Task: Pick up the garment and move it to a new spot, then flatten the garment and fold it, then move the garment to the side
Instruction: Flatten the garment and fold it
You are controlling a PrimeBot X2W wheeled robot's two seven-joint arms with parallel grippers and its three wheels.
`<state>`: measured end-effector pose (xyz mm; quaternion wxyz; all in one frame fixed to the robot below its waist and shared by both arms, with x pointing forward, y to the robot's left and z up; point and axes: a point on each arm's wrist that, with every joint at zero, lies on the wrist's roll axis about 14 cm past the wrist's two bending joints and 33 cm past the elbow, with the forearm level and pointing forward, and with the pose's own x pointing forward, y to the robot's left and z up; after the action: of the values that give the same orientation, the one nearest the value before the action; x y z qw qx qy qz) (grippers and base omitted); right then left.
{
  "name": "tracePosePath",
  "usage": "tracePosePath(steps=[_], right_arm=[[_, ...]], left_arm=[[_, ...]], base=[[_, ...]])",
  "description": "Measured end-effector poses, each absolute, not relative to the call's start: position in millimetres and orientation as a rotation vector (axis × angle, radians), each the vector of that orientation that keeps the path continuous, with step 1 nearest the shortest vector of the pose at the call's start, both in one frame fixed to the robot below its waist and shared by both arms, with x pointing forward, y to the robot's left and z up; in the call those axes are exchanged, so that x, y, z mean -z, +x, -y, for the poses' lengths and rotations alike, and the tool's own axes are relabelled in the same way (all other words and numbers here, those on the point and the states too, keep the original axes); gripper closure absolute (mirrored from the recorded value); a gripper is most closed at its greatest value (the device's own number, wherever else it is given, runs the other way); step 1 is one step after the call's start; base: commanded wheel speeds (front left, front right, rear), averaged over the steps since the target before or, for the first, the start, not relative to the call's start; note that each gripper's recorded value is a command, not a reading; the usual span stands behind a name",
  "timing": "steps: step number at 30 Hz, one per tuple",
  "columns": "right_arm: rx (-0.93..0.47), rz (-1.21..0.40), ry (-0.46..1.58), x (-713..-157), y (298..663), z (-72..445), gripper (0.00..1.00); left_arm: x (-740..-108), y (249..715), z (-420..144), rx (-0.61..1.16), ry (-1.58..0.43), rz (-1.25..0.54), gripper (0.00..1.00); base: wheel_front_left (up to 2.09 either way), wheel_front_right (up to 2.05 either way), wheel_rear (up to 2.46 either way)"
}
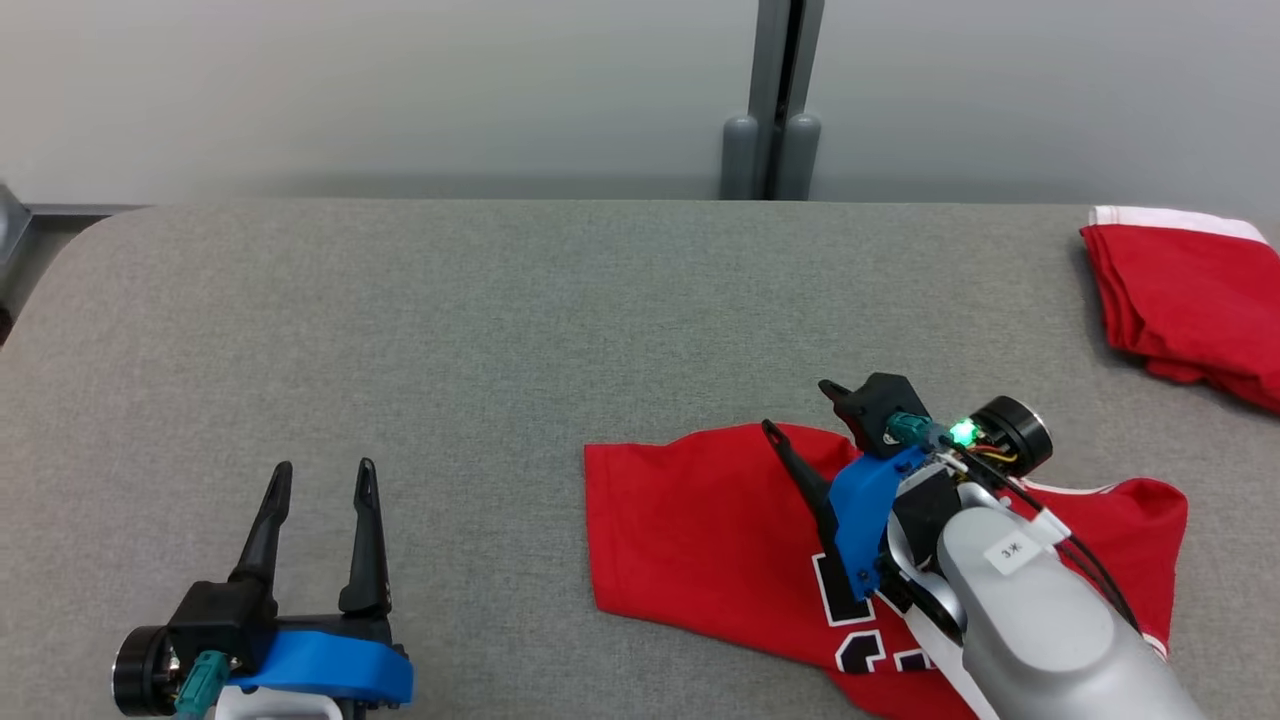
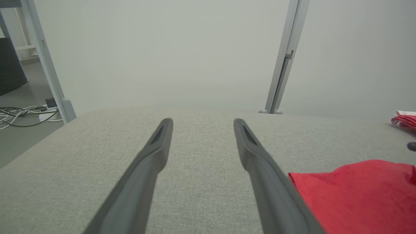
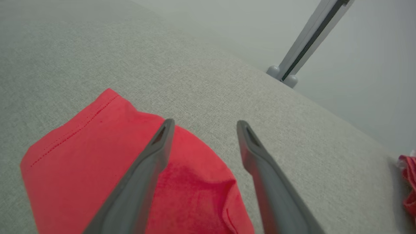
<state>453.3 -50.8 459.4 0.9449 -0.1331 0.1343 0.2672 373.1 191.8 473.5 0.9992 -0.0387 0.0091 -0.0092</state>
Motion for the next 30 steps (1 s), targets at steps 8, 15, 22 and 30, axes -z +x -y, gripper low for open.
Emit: tracePosePath(steps=[8, 15, 22, 30], right_arm=[[-0.612, -0.483, -0.362, -410, 461, 37, 0.0], [-0.636, -0.599, -0.448, -382, 465, 41, 0.0], [-0.654, -0.656, -0.473, -373, 462, 38, 1.0], [-0.616, -0.364, -0.415, -442, 518, 35, 1.0]], left_arm=[[-465, 372, -203, -0.019, -0.08, -0.043, 0.0], [-460, 376, -205, -0.028, -0.082, -0.058, 0.0], [-462, 380, -202, -0.022, -0.083, -0.053, 0.0], [-463, 380, -203, -0.025, -0.085, -0.05, 0.0]], base=[[0.0, 0.0, 0.0], [0.0, 0.0, 0.0], [0.0, 0.0, 0.0], [0.0, 0.0, 0.0]])
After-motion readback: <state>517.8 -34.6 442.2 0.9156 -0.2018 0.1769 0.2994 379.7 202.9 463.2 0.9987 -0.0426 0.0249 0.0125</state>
